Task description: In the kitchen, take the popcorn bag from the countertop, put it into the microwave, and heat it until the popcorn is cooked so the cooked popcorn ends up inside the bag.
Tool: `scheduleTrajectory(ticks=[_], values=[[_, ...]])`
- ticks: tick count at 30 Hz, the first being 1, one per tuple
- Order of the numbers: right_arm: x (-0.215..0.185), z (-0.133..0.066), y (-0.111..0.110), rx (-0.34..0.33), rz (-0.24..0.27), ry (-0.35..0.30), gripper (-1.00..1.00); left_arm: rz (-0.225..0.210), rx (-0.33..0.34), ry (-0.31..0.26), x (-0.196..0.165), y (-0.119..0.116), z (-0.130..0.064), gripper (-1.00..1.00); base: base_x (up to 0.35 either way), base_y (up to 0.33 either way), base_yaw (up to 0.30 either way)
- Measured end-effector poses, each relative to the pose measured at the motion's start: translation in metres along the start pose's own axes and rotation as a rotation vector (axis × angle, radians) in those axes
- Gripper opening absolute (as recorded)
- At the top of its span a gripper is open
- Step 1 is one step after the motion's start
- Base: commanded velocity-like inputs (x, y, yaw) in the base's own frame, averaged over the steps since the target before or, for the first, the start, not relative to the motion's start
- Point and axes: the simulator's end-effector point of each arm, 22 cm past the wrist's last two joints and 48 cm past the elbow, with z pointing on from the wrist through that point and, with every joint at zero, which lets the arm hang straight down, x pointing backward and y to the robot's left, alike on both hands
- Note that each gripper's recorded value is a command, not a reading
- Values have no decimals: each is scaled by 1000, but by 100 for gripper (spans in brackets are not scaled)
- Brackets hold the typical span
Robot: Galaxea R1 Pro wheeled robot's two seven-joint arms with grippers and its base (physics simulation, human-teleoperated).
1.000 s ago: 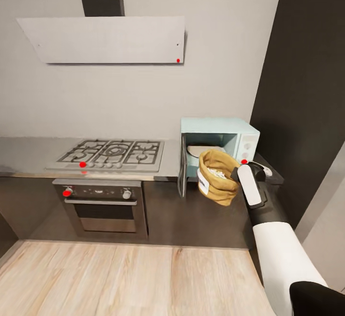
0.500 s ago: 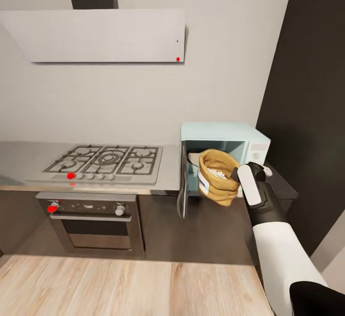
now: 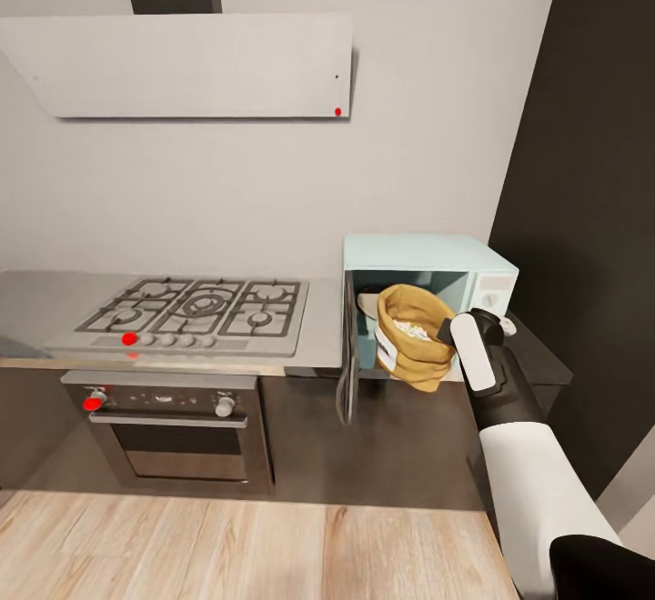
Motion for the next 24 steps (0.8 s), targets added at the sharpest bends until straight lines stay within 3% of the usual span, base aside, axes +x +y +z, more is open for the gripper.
scheduleTrajectory(ticks=[24], values=[[-14, -12, -1, 6, 6, -7, -100, 1, -6, -4, -10, 4, -16, 100, 0, 0, 0]])
